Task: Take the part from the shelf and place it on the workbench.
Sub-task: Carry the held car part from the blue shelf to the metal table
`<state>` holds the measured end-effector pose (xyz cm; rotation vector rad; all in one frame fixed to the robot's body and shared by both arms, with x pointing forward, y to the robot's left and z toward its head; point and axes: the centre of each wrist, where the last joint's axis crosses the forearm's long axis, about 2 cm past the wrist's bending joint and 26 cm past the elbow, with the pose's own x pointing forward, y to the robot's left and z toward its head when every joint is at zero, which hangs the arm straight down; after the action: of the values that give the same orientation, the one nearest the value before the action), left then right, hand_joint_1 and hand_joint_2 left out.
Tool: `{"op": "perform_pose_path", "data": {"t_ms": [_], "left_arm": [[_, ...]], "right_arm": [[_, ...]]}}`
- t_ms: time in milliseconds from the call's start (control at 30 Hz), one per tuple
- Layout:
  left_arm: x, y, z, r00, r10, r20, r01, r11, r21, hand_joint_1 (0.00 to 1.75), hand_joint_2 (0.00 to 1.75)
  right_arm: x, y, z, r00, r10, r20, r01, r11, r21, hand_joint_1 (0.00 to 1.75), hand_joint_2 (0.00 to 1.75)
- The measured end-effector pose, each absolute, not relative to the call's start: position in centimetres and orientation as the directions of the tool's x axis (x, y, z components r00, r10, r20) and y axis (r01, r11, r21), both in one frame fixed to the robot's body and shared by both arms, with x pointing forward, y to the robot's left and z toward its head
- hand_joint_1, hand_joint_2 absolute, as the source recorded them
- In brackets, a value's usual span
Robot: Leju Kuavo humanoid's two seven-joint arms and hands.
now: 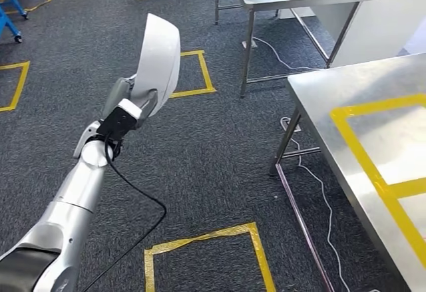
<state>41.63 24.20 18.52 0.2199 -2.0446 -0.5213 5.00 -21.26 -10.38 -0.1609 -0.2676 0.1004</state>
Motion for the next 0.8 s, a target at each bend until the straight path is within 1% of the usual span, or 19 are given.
{"op": "perform_pose_path", "data": {"t_ms": [100, 300, 400, 500, 600, 800], "left_arm": [[42.0, 24.5, 19.0, -0.488, -0.357, 0.797, 0.052, 0.899, 0.434, 1.75, 1.75], [42.0, 25.8, 18.5, -0.444, -0.377, 0.813, 0.034, 0.899, 0.436, 1.75, 1.75], [41.7, 27.3, 17.6, -0.395, -0.397, 0.828, 0.005, 0.901, 0.435, 1.75, 1.75], [41.5, 30.0, 17.2, -0.32, -0.423, 0.848, -0.043, 0.901, 0.432, 1.75, 1.75], [41.6, 32.3, 17.3, -0.289, -0.447, 0.846, -0.081, 0.893, 0.444, 1.75, 1.75], [41.6, 33.1, 17.3, -0.274, -0.457, 0.846, -0.091, 0.888, 0.45, 1.75, 1.75]], "right_arm": [[5.2, -21.2, -10.4, 0.952, 0.131, 0.277, -0.083, 0.981, -0.177, 0.0, 0.0], [5.2, -21.2, -10.3, 0.955, 0.146, 0.258, -0.101, 0.978, -0.181, 0.0, 0.0], [5.3, -21.2, -10.3, 0.959, 0.161, 0.233, -0.12, 0.976, -0.184, 0.0, 0.0], [5.4, -21.2, -10.3, 0.963, 0.18, 0.199, -0.143, 0.972, -0.186, 0.0, 0.0], [5.6, -21.1, -10.3, 0.963, 0.191, 0.191, -0.156, 0.97, -0.187, 0.0, 0.0], [5.6, -21.0, -10.3, 0.961, 0.199, 0.19, -0.164, 0.969, -0.185, 0.0, 0.0]]}}
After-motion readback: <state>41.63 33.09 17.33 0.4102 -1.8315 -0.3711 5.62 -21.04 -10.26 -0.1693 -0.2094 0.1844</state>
